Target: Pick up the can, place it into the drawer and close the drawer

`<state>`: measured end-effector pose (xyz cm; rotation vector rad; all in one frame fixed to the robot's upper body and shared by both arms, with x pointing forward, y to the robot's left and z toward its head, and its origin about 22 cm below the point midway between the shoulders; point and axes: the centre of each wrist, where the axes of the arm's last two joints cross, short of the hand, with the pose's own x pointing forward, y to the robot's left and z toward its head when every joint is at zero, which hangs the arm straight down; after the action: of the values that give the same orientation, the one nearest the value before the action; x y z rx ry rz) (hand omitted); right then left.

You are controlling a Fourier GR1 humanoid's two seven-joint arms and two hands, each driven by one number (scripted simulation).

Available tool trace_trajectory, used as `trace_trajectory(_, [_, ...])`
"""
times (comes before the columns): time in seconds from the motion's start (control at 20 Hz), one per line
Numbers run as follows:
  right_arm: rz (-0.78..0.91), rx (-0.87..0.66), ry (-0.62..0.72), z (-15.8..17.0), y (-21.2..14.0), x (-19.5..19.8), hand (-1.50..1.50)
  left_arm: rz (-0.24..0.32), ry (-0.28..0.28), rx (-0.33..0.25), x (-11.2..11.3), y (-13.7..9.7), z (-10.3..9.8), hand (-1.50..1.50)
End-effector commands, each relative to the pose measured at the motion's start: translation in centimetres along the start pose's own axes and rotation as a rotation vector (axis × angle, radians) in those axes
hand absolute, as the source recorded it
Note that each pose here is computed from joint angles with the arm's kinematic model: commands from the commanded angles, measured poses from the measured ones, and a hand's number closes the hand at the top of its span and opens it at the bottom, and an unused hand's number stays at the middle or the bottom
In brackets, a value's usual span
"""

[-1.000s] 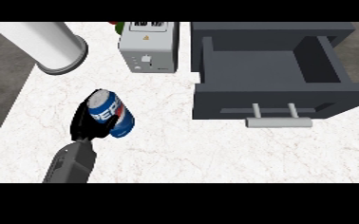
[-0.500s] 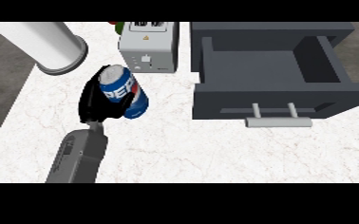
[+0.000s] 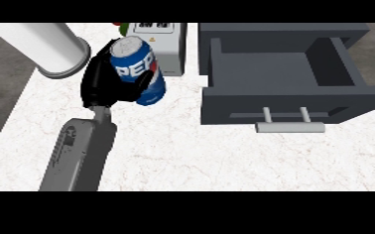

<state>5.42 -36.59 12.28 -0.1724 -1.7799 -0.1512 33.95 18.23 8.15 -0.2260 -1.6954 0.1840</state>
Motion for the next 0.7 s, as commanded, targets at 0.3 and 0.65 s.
trace_trajectory(0.3, [0.002, 0.014, 0.007, 0.7, -1.1, -1.1, -1.5, -0.053, -0.052, -0.02, 5.0, -7.4, -3.4, 1.5])
trace_trajectory(0.65, [-0.011, 0.014, 0.004, -0.7, 0.0, -0.8, -1.5, -0.044, -0.017, -0.028, 5.1, -11.3, -4.7, 1.5])
